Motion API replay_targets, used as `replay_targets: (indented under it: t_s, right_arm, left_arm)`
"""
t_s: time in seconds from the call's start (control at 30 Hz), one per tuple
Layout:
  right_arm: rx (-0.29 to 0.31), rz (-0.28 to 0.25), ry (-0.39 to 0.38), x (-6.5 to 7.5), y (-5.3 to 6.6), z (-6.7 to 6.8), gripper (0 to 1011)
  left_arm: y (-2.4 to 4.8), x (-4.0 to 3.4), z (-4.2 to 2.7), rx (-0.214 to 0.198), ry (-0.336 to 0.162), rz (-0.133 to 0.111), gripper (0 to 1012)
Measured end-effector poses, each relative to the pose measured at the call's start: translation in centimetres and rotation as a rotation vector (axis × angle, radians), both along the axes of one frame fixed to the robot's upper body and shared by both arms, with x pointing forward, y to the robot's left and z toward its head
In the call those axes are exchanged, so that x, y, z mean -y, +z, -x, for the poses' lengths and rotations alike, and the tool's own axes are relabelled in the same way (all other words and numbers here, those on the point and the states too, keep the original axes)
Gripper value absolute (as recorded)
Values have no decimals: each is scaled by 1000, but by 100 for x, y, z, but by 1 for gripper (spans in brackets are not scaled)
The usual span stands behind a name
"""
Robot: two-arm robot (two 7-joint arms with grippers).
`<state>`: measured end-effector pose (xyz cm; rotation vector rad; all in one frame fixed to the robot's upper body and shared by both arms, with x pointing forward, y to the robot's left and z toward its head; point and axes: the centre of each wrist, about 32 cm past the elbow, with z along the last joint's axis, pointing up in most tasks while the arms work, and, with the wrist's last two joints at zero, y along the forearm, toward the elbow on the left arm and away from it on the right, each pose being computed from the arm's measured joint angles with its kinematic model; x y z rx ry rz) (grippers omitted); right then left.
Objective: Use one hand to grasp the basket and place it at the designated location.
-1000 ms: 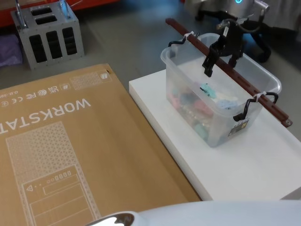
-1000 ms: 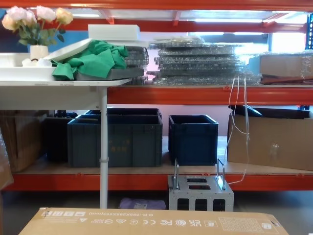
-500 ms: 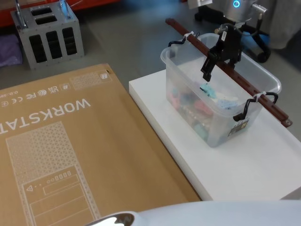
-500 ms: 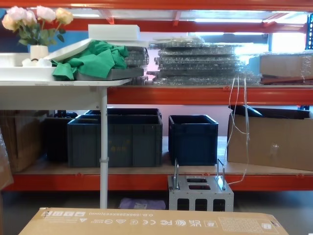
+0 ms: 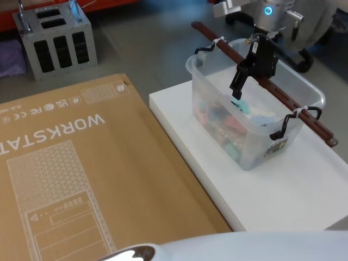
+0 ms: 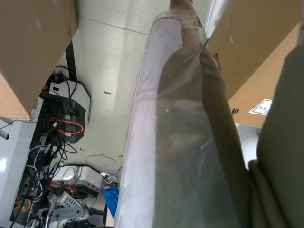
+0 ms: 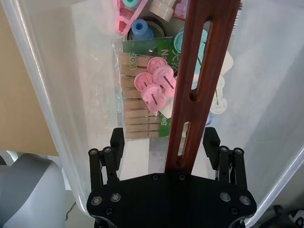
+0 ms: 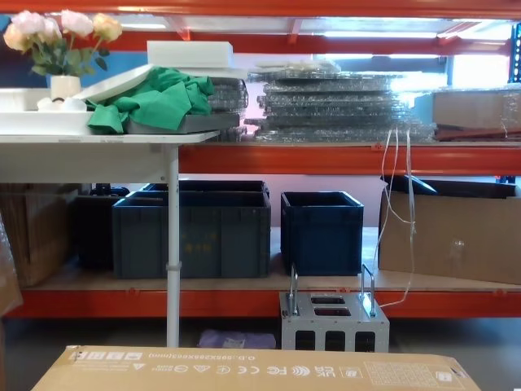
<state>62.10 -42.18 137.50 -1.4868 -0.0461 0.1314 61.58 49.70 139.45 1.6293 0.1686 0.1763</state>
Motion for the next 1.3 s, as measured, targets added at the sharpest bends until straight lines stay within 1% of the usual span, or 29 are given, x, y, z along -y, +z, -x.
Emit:
replay_targets:
  t_s: [0.03,0.07,0.13,0.27,0.87,0.97,1.0,1.03,1.1,1.23,1.3]
  right_arm:
    - [-2,1,0,-2,-8,-7,1002]
    - [-11,7,-5,-10,-50,-37,1001]
    - [-22,13,-10,-21,-98,-77,1002]
    - [-36,18,-18,-22,-158,-111,1002]
    - [-54,30,-29,-31,-216,-147,999]
    - [-49,29,-33,-23,-222,-137,932]
    - [-49,29,-33,-23,-222,-137,932]
    - [-45,28,-37,-4,-215,-126,885]
    - [-39,27,-44,33,-207,-109,836]
    - [-35,24,-49,64,-191,-96,744]
    - [-33,22,-52,80,-179,-90,646]
  left_arm:
    - [0,0,0,0,0,0,0]
    - [0,1,0,0,0,0,0]
    - [0,1,0,0,0,0,0]
    - [0,0,0,0,0,0,0]
    - [0,0,0,0,0,0,0]
    - [0,0,0,0,0,0,0]
    - [0,1,0,0,0,0,0]
    - [0,1,0,0,0,0,0]
    - [0,0,0,0,0,0,0]
    - [0,1,0,0,0,0,0]
    - [0,1,0,0,0,0,0]
